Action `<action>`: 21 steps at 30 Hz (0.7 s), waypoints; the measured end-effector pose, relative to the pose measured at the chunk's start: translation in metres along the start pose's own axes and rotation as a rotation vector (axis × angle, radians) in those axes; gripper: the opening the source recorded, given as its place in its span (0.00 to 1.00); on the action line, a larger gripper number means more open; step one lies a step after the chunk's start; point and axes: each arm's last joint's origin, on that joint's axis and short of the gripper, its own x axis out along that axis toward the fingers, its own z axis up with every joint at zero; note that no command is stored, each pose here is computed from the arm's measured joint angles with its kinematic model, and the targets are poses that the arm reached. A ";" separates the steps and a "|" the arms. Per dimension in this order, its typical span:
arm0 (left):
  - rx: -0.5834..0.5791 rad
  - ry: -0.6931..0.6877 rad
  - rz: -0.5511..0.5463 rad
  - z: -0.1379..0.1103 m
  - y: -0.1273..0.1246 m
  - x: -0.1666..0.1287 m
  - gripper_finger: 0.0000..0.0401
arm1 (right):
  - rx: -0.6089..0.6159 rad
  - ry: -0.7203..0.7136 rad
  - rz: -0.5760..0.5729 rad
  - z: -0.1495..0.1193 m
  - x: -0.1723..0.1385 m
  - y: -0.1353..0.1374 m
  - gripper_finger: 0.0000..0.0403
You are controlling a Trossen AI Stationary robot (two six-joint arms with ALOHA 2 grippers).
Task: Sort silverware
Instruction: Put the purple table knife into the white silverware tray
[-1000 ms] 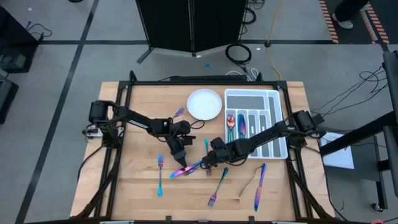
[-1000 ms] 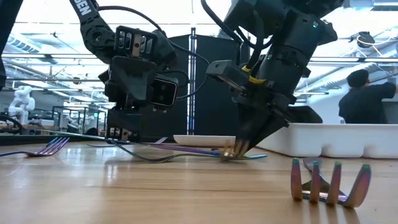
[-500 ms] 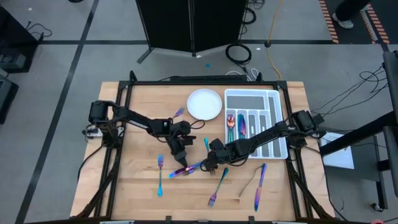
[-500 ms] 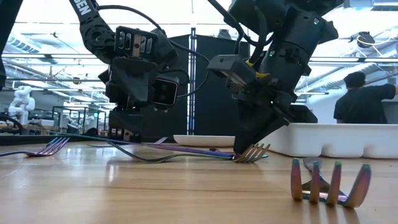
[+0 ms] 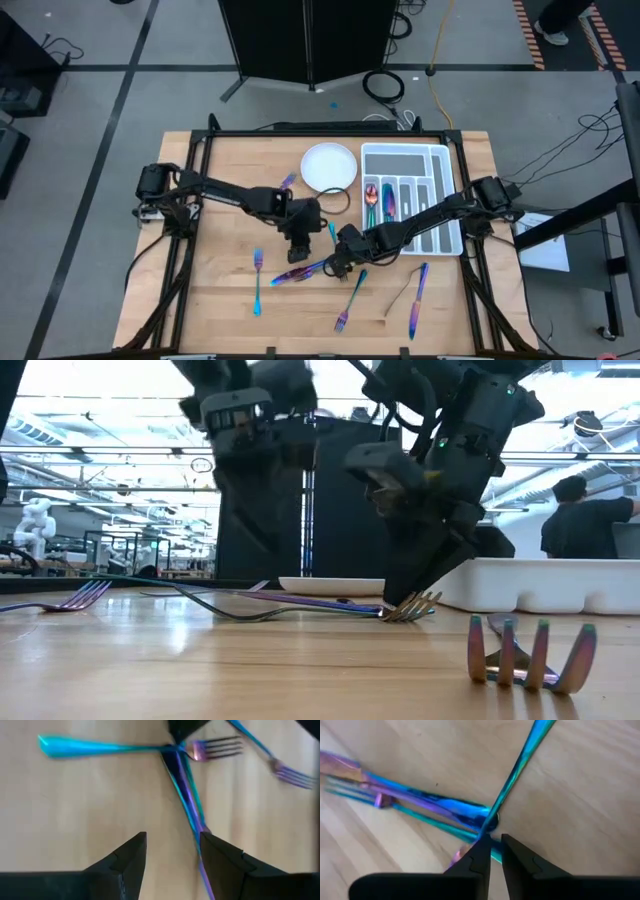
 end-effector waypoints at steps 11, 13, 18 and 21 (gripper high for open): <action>-0.052 -0.046 0.227 -0.006 -0.054 0.008 0.46 | -0.251 -0.146 -0.054 -0.003 -0.068 0.001 0.10; -0.029 -0.041 0.221 -0.010 -0.062 0.010 0.46 | -0.267 -0.152 -0.055 -0.001 -0.079 -0.001 0.10; -0.001 -0.033 0.210 -0.013 -0.070 0.013 0.46 | -0.244 -0.189 -0.010 0.004 -0.105 -0.003 0.10; 0.015 -0.035 0.215 -0.013 -0.069 0.012 0.46 | -0.184 -0.209 -0.002 0.005 -0.114 -0.005 0.10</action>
